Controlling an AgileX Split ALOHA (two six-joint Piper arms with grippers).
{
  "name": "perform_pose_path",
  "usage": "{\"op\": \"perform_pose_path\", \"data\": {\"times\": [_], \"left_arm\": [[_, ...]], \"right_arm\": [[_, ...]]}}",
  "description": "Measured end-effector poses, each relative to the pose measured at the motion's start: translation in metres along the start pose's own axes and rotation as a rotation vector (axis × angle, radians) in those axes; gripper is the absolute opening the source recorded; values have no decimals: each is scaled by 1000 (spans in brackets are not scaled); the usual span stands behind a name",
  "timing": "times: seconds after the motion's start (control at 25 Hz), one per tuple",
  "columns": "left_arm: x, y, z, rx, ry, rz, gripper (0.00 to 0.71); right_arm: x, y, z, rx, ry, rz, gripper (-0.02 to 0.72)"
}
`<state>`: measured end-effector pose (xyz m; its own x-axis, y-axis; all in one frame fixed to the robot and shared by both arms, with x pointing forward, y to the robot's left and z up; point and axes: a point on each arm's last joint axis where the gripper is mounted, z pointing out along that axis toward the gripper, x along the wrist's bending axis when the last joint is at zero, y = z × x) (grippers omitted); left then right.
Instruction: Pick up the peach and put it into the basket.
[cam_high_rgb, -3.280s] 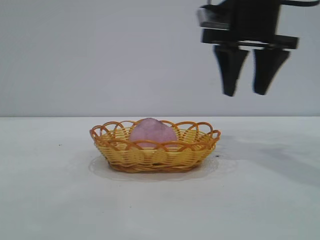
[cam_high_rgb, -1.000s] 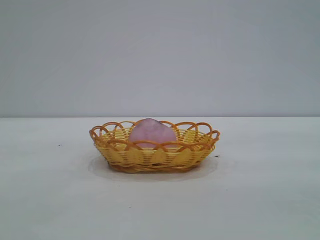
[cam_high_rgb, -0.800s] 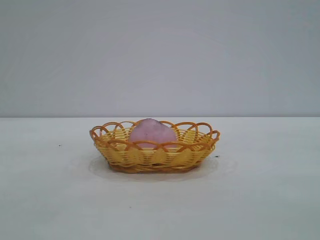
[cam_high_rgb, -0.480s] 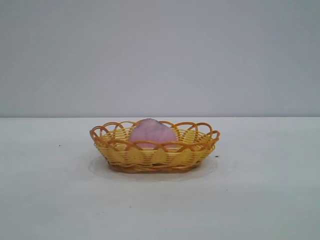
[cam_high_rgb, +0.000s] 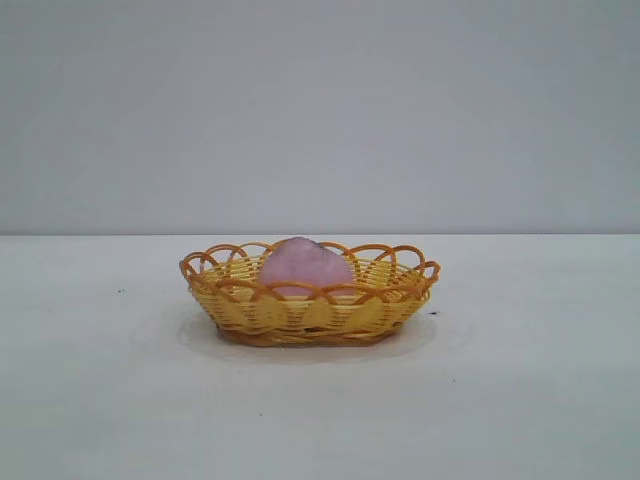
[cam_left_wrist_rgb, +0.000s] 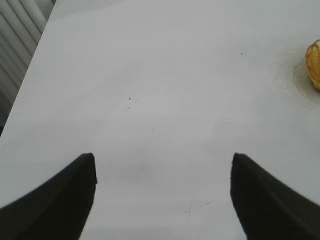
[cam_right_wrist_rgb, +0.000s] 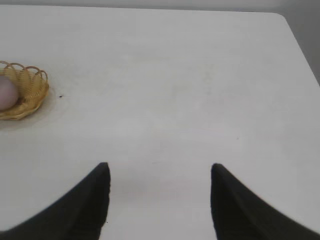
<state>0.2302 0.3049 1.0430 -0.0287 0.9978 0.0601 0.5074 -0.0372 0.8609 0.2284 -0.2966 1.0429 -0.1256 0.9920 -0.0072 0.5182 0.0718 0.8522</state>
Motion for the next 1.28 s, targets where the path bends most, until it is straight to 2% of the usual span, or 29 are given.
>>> {"op": "perform_pose_path", "data": {"times": [0.04, 0.08, 1.28], "left_arm": [[0, 0, 0, 0, 0, 0, 531], [0, 0, 0, 0, 0, 0, 531], [0, 0, 0, 0, 0, 0, 531]], "right_arm": [[0, 0, 0, 0, 0, 0, 326], [0, 0, 0, 0, 0, 0, 312], [0, 0, 0, -2, 0, 0, 319]]}}
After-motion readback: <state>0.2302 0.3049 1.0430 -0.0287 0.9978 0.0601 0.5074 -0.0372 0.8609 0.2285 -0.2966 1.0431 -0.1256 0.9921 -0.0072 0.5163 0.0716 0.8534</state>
